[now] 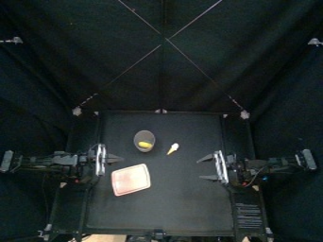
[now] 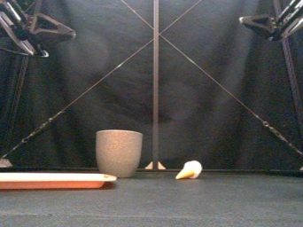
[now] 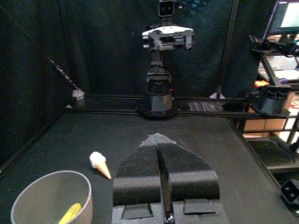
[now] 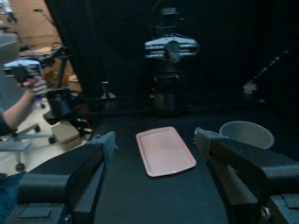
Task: Pick the corn then place it in the grey bowl
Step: Drop corn in the grey bowl and return to neutral
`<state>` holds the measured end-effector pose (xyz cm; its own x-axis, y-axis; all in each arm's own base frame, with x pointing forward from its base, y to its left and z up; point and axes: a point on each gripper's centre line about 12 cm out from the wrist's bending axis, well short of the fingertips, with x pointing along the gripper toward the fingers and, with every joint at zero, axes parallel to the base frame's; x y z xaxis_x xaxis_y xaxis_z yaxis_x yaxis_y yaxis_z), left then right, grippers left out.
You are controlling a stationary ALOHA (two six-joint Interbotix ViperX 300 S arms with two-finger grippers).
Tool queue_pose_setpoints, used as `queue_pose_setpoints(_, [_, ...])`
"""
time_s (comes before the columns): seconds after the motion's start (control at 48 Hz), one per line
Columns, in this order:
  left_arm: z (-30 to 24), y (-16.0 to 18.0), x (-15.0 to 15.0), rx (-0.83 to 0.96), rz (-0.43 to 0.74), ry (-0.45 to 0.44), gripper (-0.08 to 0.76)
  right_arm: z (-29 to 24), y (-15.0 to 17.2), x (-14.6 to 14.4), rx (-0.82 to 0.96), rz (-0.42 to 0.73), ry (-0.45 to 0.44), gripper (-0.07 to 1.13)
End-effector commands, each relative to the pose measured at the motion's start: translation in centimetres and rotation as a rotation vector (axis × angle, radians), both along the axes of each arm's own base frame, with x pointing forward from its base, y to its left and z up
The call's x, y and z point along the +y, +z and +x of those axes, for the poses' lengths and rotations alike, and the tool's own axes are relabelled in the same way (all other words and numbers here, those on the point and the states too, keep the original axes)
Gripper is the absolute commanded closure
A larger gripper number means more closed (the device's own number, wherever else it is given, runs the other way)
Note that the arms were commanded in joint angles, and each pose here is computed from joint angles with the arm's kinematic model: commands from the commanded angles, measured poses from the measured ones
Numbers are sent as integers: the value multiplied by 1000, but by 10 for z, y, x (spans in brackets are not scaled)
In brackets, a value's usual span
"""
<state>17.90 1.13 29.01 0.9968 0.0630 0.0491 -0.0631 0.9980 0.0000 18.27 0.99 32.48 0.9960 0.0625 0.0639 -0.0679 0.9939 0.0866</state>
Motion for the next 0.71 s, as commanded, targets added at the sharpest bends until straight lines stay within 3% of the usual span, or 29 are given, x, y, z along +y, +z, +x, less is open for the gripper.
queue_pose_setpoints(0.021, [1,13,0,-34,1,2,678,1,1,-8,-4,9,-44,16])
queue_pose_setpoints(0.708, [0,10,6,-25,-1,34,676,0,-14,-17,38,16,-93,16])
